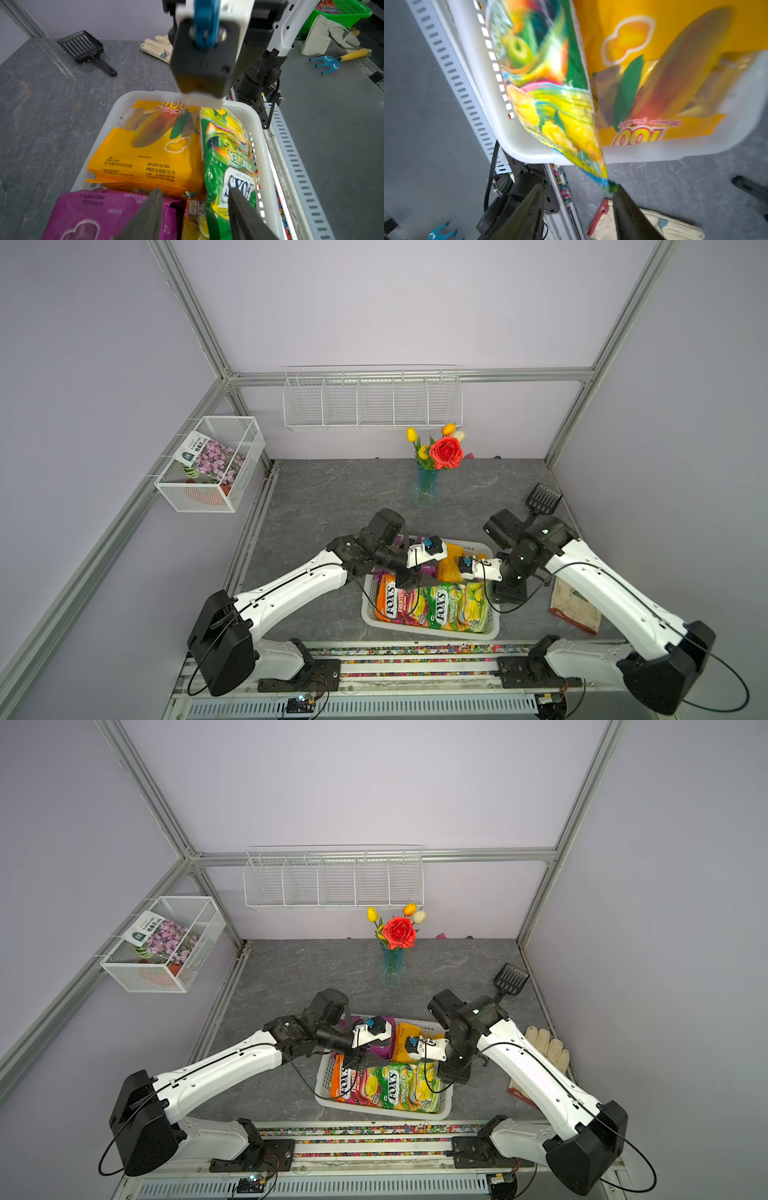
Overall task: Put the candies in the basket
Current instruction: Place the candy in the basket.
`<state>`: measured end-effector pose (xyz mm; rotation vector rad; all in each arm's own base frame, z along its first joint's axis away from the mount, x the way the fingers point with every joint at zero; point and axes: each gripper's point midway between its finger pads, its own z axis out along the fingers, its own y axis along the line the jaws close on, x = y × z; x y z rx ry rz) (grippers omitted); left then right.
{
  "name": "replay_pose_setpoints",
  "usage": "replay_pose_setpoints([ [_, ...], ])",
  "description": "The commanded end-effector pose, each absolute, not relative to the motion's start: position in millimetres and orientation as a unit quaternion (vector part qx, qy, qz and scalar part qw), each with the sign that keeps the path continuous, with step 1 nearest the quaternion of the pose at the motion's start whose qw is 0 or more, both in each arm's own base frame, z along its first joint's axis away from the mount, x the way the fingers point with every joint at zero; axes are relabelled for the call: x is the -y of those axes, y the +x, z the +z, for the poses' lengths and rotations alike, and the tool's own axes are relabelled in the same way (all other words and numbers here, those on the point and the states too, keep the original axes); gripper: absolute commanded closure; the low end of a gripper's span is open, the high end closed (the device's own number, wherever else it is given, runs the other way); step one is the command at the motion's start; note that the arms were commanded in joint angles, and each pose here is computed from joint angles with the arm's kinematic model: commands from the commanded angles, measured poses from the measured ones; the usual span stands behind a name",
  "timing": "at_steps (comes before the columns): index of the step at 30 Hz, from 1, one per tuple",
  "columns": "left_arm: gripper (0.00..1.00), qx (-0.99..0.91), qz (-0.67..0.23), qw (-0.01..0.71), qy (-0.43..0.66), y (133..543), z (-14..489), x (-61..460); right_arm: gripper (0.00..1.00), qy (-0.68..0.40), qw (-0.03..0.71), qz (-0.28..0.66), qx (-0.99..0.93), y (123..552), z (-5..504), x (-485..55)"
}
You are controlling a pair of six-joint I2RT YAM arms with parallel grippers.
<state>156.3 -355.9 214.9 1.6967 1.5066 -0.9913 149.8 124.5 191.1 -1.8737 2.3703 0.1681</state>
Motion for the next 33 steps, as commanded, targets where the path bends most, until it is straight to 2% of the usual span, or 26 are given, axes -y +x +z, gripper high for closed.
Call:
replay_pose_setpoints([
  [1, 0.46, -0.565, -0.376, 0.328, 0.657, 161.3, 208.5, 362.2, 0.38, -0.615, 0.099, 0.098, -0.776, 135.6, 217.7, -132.8],
  [6, 0.46, -0.568, -0.354, 0.32, 0.67, 167.5, 188.7, 360.5, 0.35, -0.62, 0.168, 0.182, -0.744, 139.4, 222.6, -176.7],
  [12, 0.46, -0.597, -0.318, 0.334, 0.656, 186.4, 183.4, 354.9, 0.35, -0.586, 0.246, 0.217, -0.741, 174.1, 204.4, -221.8],
  [17, 0.46, -0.625, -0.307, 0.383, 0.608, 211.9, 204.2, 331.8, 0.36, -0.6, 0.182, 0.169, -0.76, 178.3, 152.6, -207.1],
  [22, 0.45, -0.629, -0.301, 0.435, 0.569, 219.8, 232.2, 311.5, 0.39, -0.608, 0.108, 0.115, -0.778, 174.3, 129.8, -181.1],
  [25, 0.44, -0.659, -0.286, 0.474, 0.509, 239.6, 249.6, 297.8, 0.38, -0.608, 0.115, 0.105, -0.778, 174.1, 132.2, -176.6],
  [30, 0.42, -0.732, -0.243, 0.527, 0.357, 295.1, 270.8, 252.7, 0.35, -0.582, 0.184, 0.148, -0.778, 175.7, 169.0, -187.9],
  [33, 0.31, -0.777, -0.229, 0.537, 0.237, 325.3, 270.5, 218.4, 0.33, -0.556, 0.23, 0.165, -0.781, 179.0, 197.2, -191.9],
])
